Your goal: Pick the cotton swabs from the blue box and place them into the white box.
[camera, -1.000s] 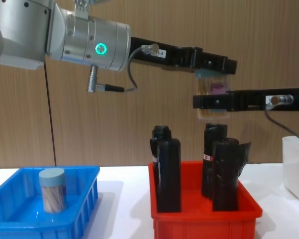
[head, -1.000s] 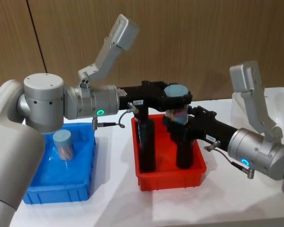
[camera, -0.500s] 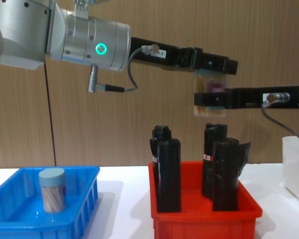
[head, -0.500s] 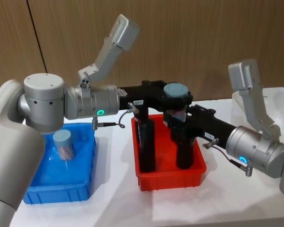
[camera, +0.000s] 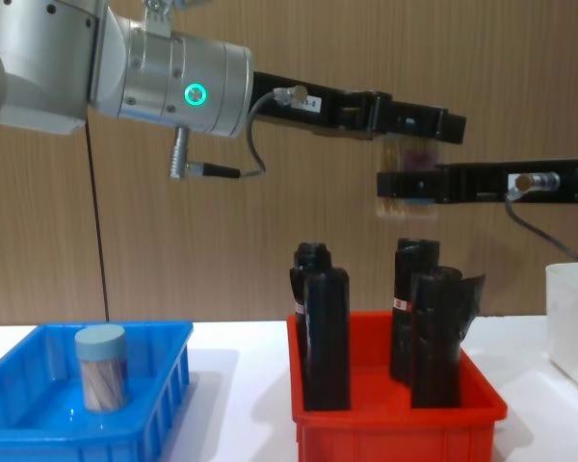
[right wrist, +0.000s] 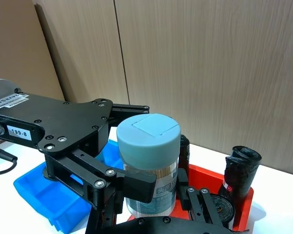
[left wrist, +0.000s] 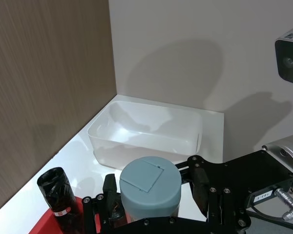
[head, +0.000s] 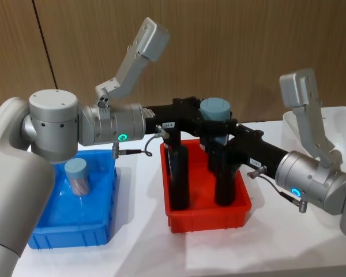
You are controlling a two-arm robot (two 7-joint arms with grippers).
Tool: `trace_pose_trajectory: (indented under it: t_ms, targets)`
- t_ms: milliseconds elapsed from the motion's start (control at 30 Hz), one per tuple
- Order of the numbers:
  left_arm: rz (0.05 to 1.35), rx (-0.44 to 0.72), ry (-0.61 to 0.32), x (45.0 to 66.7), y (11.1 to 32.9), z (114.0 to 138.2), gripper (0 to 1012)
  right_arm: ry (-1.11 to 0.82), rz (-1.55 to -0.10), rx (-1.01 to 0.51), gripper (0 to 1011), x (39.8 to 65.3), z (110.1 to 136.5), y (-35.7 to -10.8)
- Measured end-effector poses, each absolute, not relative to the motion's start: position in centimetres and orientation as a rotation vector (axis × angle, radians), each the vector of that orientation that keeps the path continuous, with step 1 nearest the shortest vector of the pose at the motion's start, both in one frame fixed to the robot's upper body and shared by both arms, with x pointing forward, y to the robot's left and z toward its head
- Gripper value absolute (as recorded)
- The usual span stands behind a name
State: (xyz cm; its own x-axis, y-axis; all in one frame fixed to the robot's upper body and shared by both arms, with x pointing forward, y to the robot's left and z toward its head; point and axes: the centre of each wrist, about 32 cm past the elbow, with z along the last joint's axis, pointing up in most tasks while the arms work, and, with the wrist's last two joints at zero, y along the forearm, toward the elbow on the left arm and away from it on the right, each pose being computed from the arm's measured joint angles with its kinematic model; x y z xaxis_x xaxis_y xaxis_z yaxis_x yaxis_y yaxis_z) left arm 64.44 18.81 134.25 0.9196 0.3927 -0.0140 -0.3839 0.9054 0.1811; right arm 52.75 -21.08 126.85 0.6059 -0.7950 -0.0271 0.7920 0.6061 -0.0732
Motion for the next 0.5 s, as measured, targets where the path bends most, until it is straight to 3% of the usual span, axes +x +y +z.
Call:
trace_pose_trajectory:
  t_ms: [500]
  targets:
    - [0.401,0.177,0.050,64.44,18.81,134.25,1004,0.067,-0.971,-0.068,621,53.09,126.11,-21.84]
